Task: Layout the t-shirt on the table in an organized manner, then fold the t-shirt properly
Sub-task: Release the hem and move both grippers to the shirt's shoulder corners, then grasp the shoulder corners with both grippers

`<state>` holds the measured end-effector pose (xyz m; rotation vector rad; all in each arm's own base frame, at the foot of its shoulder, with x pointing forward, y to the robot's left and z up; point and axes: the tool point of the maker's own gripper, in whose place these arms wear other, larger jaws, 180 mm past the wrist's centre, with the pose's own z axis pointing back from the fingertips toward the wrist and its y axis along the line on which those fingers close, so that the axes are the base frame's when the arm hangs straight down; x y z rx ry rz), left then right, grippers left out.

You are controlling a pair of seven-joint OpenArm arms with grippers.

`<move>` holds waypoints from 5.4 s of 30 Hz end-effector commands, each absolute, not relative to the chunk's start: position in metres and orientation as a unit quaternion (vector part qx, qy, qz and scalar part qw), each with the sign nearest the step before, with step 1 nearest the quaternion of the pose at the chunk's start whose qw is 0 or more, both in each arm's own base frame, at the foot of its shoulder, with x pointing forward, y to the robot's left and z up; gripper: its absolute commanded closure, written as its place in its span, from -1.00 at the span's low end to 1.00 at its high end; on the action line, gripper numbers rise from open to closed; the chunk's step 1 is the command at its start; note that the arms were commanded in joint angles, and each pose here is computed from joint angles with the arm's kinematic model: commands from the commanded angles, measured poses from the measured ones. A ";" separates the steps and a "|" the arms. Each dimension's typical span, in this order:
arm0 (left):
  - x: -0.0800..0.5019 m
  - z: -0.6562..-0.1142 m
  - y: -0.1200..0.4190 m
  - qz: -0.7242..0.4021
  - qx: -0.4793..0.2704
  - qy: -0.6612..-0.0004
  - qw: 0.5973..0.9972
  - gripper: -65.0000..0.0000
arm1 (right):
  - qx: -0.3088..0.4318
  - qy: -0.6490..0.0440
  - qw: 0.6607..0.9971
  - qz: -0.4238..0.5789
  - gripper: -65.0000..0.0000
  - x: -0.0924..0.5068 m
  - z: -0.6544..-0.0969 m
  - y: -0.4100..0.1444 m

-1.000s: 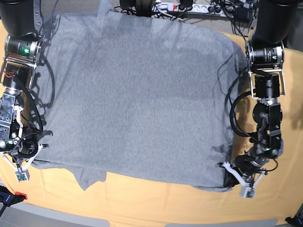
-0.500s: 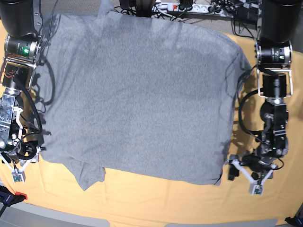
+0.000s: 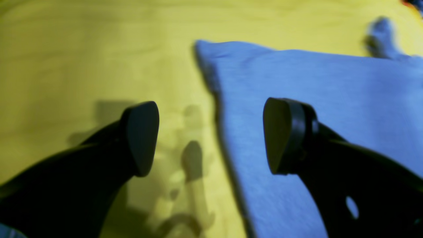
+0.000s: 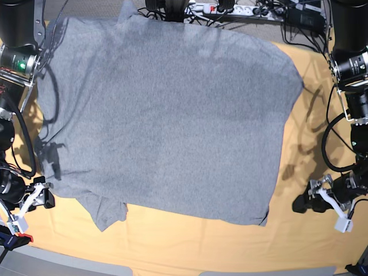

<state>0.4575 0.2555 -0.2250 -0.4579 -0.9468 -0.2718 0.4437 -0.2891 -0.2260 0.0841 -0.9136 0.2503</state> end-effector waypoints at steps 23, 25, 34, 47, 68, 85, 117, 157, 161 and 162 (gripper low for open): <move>0.387 -0.208 0.260 -0.169 -0.357 -0.406 0.824 -0.52 | 0.044 -0.435 0.889 0.140 -0.16 0.270 -0.243 -0.291; 0.382 -0.212 0.267 -0.166 -0.350 -0.398 0.831 -0.52 | 0.056 -0.422 0.896 0.128 -0.16 0.251 -0.252 -0.291; 0.361 -0.225 0.300 -0.134 -0.327 -0.388 0.851 -0.52 | 0.092 -0.360 0.926 0.062 -0.16 0.171 -0.289 -0.300; 0.336 -0.222 0.346 -0.063 -0.311 -0.430 0.845 -0.52 | 0.125 -0.281 0.951 -0.015 -0.16 0.088 -0.329 -0.285; 0.322 -0.242 0.346 -0.053 -0.313 -0.404 0.858 -0.52 | 0.082 -0.256 0.959 -0.090 -0.16 0.069 -0.351 -0.294; 0.322 -0.243 0.345 -0.053 -0.315 -0.404 0.857 -0.52 | 0.218 -0.253 0.935 -0.121 -0.16 0.057 -0.373 -0.260; 0.305 -0.235 0.312 -0.140 -0.290 -0.391 0.862 -0.52 | 0.202 -0.276 0.937 -0.075 1.00 0.082 -0.353 -0.281; 0.176 -0.365 0.239 -0.036 -0.405 -0.236 0.882 -0.52 | 0.166 -0.307 0.937 -0.009 1.00 0.116 -0.325 -0.297; 0.165 -0.376 0.216 -0.058 -0.426 -0.200 0.881 -0.52 | 0.166 -0.307 0.937 -0.009 1.00 0.116 -0.325 -0.297; 0.163 -0.377 0.210 -0.065 -0.430 -0.193 0.879 -0.52 | 0.166 -0.307 0.937 -0.009 1.00 0.116 -0.325 -0.297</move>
